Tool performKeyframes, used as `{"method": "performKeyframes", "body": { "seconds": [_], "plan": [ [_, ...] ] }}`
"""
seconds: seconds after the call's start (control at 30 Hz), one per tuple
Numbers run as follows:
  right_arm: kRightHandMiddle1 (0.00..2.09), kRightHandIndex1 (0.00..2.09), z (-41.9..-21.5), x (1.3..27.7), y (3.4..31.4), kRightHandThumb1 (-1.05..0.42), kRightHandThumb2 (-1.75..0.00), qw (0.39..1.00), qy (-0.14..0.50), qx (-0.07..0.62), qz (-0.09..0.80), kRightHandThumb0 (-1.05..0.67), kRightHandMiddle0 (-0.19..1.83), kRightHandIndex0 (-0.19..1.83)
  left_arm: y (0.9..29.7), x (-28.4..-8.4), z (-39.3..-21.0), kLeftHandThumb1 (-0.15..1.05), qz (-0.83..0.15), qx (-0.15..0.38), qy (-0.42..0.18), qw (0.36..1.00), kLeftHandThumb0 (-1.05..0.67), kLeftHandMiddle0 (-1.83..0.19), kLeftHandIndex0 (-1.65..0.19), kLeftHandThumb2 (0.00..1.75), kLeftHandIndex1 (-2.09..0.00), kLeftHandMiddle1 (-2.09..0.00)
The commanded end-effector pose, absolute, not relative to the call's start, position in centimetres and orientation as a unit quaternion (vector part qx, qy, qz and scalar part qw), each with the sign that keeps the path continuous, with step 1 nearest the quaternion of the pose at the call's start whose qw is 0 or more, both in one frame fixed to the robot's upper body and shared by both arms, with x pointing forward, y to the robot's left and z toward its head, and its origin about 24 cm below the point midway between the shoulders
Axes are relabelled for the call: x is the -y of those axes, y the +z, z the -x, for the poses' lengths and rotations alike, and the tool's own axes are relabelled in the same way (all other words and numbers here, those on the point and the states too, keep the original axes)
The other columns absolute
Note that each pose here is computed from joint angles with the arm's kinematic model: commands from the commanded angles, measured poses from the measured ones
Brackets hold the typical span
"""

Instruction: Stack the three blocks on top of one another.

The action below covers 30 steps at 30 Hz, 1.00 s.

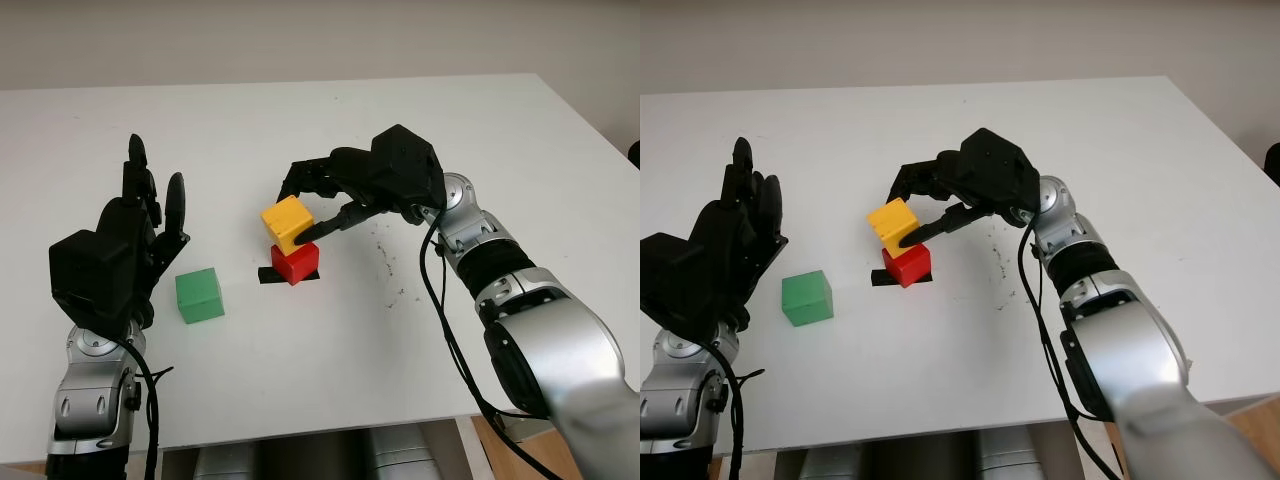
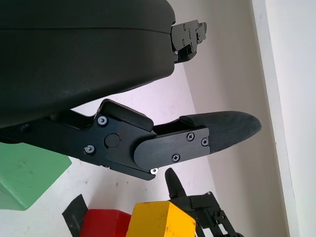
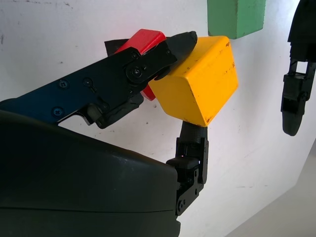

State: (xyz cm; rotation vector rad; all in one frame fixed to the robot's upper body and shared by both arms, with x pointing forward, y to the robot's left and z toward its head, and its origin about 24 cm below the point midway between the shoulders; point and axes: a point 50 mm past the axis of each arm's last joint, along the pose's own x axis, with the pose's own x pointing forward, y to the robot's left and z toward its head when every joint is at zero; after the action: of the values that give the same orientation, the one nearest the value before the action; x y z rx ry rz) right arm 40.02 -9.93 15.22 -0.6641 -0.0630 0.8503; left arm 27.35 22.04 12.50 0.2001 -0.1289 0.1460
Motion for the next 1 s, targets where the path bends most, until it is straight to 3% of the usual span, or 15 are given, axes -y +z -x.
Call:
{"method": "performKeyframes", "body": {
  "seconds": [0.0, 0.97],
  "plan": [
    [1.51, 0.06, -40.1, 10.0, 15.8, -0.92, -0.05, 0.860, 0.400, 0.041, 0.313, -0.50, 0.41, 0.19, 12.8, -22.0, -27.2, 1.05, -0.100, 0.073, 0.072, 0.990, -0.81, 0.19, 0.19, 0.64, 0.00, 0.00],
    [1.48, 0.05, -39.9, 9.9, 14.8, -0.92, -0.06, 0.836, 0.388, 0.047, 0.386, -0.51, 0.41, 0.20, 13.0, -22.2, -27.1, 1.05, -0.106, 0.070, 0.073, 0.989, -0.81, 0.19, 0.19, 0.65, 0.00, 0.00]
  ]
}}
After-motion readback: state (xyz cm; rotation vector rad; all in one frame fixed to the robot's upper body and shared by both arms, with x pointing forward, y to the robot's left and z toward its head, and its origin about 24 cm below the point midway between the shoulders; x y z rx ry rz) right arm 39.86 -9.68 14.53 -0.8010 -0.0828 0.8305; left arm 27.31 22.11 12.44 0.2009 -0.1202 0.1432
